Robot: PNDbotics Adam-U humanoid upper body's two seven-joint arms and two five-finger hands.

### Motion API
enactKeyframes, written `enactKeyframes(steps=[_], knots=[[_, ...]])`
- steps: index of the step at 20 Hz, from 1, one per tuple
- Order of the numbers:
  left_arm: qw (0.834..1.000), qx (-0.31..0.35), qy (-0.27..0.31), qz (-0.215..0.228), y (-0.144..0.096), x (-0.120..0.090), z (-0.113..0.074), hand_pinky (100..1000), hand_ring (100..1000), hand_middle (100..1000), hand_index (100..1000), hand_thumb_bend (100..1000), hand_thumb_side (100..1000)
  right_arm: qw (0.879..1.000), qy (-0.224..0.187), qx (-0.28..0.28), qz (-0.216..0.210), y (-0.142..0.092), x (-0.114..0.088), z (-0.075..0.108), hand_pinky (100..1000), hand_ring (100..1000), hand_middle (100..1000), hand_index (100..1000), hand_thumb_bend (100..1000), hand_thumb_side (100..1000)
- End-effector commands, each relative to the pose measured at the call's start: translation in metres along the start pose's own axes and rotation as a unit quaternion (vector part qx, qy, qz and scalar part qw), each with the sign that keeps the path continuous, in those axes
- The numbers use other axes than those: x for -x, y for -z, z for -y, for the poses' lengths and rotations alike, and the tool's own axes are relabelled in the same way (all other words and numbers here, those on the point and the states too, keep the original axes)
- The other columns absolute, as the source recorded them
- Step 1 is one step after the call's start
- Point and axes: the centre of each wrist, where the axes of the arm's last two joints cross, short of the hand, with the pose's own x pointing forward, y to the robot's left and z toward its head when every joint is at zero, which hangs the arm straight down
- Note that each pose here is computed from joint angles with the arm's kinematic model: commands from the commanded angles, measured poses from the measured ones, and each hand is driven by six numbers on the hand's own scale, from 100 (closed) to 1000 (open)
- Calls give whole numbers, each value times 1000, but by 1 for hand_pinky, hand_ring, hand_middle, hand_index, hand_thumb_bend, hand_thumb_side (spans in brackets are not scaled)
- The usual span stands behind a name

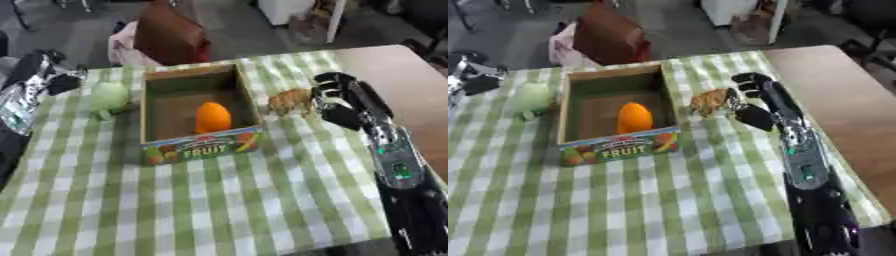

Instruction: Pick up objects on the table and place them in the box.

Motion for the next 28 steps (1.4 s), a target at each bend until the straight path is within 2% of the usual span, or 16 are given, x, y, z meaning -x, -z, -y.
enactKeyframes(steps=[1,4,9,18,20,21,22,23,24,25,27,28], knots=[[999,-12,32,31,3,-9,-11,711,734,770,862,394,465,1000,-10,2,15,5,-9,6,832,824,787,798,100,332],[998,1,48,51,2,-16,-6,714,738,775,873,425,377,1000,-11,1,16,6,-9,6,833,825,787,798,100,332],[996,15,75,56,0,-19,3,720,741,779,885,391,266,1000,-13,1,16,6,-9,7,833,825,787,798,100,333],[988,96,112,37,-7,-15,26,730,746,797,910,400,304,1000,-14,0,15,5,-7,6,834,826,788,797,100,335],[987,107,118,33,-7,-14,28,715,696,751,888,341,222,1000,-14,0,14,5,-7,6,834,826,788,797,100,335],[986,111,121,32,-8,-14,29,687,621,665,841,289,142,1000,-14,0,14,5,-7,6,834,826,788,797,100,335],[985,113,125,31,-8,-14,29,671,586,619,813,259,142,1000,-13,0,14,5,-7,6,834,826,788,797,100,335],[985,113,129,30,-8,-15,30,638,519,541,751,176,142,1000,-13,0,14,5,-7,6,834,826,788,797,100,335],[984,112,133,29,-8,-15,30,616,485,502,715,122,146,1000,-13,1,14,5,-7,6,834,826,788,797,100,335],[984,108,136,29,-8,-15,29,566,396,398,614,100,165,1000,-13,1,14,5,-7,6,834,826,788,796,100,335],[987,86,136,27,-8,-16,27,518,304,285,516,100,193,1000,-13,2,13,5,-7,6,834,826,788,796,100,335],[989,68,131,25,-8,-17,26,507,287,261,496,100,197,1000,-12,2,13,5,-7,6,834,826,788,796,100,335]])
